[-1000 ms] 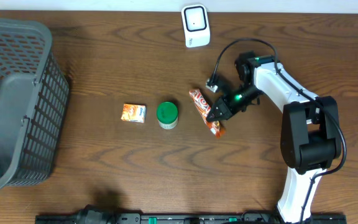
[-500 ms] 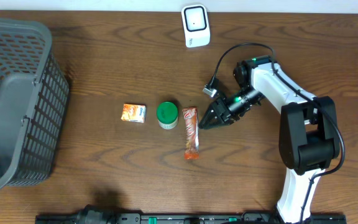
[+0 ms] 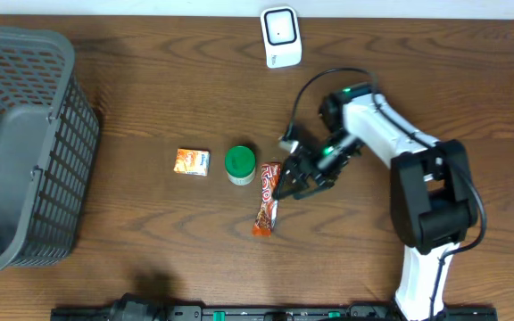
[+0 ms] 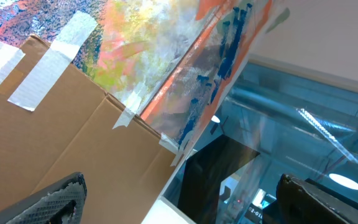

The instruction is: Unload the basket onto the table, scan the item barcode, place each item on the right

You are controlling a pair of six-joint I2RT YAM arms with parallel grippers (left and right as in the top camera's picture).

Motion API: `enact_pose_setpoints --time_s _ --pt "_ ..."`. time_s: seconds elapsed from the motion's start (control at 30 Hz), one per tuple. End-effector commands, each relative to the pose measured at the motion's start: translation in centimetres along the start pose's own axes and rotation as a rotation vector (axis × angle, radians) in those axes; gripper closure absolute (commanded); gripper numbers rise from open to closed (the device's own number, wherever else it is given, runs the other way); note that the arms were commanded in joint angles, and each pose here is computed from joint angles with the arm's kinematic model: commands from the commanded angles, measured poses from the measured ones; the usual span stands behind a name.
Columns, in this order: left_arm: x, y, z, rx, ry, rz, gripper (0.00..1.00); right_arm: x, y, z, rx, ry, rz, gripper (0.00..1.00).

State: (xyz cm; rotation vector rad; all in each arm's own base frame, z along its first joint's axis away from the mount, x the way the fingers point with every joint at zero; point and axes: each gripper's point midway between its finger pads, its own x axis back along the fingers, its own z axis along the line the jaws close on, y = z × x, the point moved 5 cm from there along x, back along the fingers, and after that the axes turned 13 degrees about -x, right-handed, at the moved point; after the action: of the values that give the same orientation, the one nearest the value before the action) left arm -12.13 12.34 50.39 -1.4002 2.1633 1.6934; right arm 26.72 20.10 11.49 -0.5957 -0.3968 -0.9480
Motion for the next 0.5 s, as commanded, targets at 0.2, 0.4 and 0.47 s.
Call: enact_pose_setpoints --time_s 0.2,0.4,0.47 --pt "0.2 0.1 0.3 -0.010 0.008 -0.005 0.02 -3.3 0.6 -1.4 -0.187 -0.777 -0.119 0.01" --pt "0.2 0.1 0.3 -0.010 0.008 -0.005 0.02 -2.4 -1.6 3.1 -0.140 -0.913 -0.296 0.01" --pt "0.2 0.1 0.3 -0.010 0.008 -0.005 0.02 -2.3 -2.3 4.5 -0.067 -1.011 -0.373 0.01"
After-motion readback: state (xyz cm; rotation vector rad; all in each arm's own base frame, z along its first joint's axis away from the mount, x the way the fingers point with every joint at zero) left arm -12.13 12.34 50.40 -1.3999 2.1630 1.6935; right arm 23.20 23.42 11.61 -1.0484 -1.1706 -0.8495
